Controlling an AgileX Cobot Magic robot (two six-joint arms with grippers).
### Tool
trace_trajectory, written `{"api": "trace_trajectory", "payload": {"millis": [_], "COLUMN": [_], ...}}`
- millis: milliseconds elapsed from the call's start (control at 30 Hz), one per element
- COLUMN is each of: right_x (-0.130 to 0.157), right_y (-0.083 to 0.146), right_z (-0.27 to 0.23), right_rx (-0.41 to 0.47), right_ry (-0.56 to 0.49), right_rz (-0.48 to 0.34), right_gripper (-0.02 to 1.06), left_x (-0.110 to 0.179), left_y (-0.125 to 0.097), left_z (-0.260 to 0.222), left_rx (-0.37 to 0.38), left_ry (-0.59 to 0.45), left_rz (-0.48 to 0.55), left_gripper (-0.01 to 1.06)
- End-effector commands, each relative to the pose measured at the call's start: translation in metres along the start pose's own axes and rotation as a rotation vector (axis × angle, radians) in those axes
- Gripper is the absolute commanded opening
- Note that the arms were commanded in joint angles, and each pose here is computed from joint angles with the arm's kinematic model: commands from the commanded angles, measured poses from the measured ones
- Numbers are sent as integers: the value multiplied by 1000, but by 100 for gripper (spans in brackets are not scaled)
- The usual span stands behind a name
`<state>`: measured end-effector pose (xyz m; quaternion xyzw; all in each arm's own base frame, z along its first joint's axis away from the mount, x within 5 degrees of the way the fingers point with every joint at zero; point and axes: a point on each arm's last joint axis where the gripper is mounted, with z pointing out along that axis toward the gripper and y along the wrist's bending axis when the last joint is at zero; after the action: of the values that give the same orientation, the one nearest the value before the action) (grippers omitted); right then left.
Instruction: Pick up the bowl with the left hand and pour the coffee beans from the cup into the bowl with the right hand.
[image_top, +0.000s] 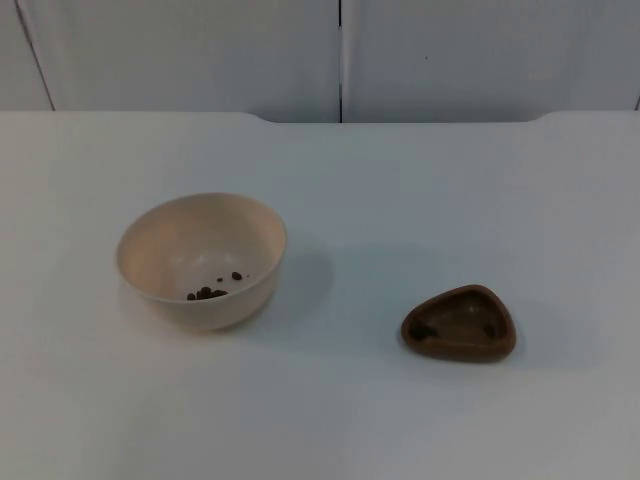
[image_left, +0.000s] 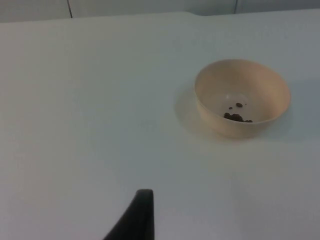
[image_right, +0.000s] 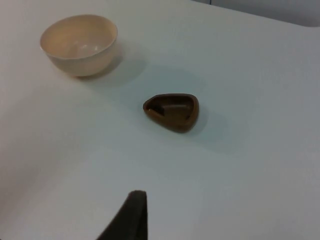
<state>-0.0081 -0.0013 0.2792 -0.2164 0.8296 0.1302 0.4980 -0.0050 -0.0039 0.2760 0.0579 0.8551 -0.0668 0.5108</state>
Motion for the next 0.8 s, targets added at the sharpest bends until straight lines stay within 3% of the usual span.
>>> {"api": "trace_trajectory", "payload": {"millis": [0,767], "right_x": [-1,-1], "right_y": [0,0], "right_z": [0,0], "right_rx": [7,6], "right_ry": [-12,-12], "right_rz": [-10,-10], "right_gripper": [105,105], "left_x": [1,1], "left_y": [0,0], "left_z": [0,0], "left_rx": [-4,-4], "left_ry": [2,2], "left_rz": [2,2], "left_gripper": [105,105]}}
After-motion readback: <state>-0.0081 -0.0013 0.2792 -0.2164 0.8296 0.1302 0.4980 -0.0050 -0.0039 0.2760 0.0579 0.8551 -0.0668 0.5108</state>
